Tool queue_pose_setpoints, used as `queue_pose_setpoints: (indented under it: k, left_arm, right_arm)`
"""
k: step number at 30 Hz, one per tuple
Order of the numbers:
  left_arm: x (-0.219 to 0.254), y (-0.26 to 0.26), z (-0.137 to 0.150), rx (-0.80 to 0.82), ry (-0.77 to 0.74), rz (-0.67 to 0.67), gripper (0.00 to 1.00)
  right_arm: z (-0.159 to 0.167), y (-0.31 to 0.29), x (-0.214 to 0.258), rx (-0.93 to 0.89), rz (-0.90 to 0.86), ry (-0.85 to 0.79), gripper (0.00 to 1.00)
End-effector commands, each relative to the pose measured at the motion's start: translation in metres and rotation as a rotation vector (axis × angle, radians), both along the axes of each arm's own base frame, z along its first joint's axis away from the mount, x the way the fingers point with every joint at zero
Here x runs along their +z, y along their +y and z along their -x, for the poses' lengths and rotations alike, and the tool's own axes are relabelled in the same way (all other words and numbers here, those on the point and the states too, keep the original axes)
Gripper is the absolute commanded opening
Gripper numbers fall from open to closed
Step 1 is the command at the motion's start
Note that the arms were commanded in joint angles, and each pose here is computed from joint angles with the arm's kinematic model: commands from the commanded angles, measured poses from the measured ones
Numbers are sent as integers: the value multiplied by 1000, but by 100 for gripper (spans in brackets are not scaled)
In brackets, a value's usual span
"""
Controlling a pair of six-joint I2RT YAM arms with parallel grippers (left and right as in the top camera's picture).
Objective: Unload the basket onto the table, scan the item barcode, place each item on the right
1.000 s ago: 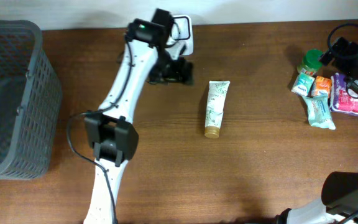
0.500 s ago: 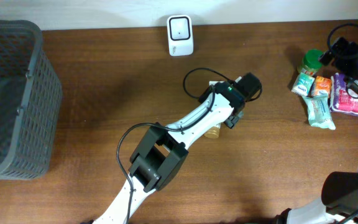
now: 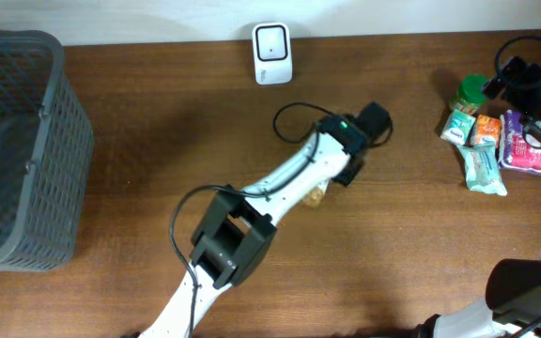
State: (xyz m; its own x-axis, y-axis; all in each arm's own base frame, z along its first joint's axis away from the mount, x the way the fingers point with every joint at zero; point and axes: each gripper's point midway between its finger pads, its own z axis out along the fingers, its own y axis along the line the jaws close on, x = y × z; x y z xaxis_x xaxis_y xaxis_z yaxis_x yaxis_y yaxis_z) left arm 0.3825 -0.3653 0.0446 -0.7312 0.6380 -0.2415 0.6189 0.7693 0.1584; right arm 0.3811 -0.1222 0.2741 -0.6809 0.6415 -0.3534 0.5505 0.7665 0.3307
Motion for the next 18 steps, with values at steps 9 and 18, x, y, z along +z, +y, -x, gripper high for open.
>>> queue_pose_setpoints:
  k: [9,18]
  left_arm:
    - [11,99,-29,341,639,749,24]
    - [40,189,-84,491,275,330,60]
  right_arm:
    - [-1,2,-2,5,-7,3,99]
    - [-1,2,-2,5,-7,3,99]
